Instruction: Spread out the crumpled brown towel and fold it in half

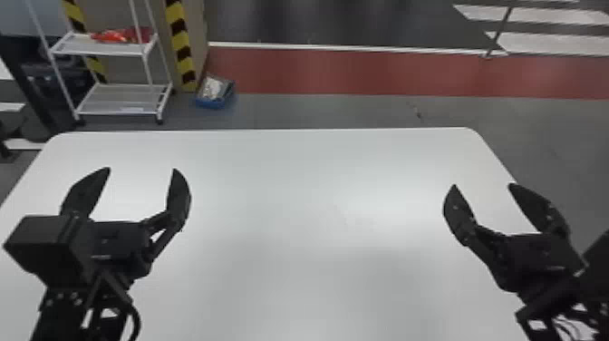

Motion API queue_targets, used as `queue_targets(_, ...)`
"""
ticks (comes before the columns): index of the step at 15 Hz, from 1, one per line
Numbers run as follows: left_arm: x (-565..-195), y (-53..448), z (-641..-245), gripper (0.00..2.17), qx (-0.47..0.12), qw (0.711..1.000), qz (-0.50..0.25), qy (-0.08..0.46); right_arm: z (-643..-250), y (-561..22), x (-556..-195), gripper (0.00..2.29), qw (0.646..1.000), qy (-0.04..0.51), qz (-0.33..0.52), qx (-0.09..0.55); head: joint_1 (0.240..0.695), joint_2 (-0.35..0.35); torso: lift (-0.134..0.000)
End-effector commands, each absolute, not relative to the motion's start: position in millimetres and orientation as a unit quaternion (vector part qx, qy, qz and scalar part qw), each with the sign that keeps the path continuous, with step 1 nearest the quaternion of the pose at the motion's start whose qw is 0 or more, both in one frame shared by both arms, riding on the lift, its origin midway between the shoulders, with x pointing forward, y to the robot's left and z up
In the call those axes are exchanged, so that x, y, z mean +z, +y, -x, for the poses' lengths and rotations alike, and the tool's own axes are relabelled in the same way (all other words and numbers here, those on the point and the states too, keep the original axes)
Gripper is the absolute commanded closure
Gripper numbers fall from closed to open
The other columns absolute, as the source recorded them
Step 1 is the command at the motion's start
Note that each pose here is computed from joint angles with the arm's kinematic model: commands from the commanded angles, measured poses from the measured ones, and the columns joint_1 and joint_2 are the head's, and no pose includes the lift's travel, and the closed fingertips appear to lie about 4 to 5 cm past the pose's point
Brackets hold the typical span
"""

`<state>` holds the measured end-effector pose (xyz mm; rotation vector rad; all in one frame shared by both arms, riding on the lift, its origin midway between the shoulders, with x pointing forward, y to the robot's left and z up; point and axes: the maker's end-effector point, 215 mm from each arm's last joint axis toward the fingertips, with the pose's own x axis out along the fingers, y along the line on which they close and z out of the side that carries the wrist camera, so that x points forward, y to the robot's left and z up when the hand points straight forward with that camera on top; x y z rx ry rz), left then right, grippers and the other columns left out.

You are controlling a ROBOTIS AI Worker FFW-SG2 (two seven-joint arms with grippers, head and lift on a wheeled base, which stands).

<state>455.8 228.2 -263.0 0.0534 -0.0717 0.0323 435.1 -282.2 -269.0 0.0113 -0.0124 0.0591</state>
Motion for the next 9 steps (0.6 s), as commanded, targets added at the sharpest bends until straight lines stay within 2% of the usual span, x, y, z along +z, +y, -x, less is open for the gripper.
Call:
queue_targets(1,-262.6,228.1,-455.8,0.09,0.016,0.999,-0.027,-0.036,-435.0,-283.1,-269.4,0.09,1.000,-0.006,-0.006,0.029,0.695,-0.068,-0.125)
queue_targets(9,-266.1,229.0,-456.4,0.09,0.018,0.999,-0.027,-0.033,-435.4,-284.0,-273.1,0.09,1.000,-0.003,-0.008,0.027,0.695,-0.070,-0.125)
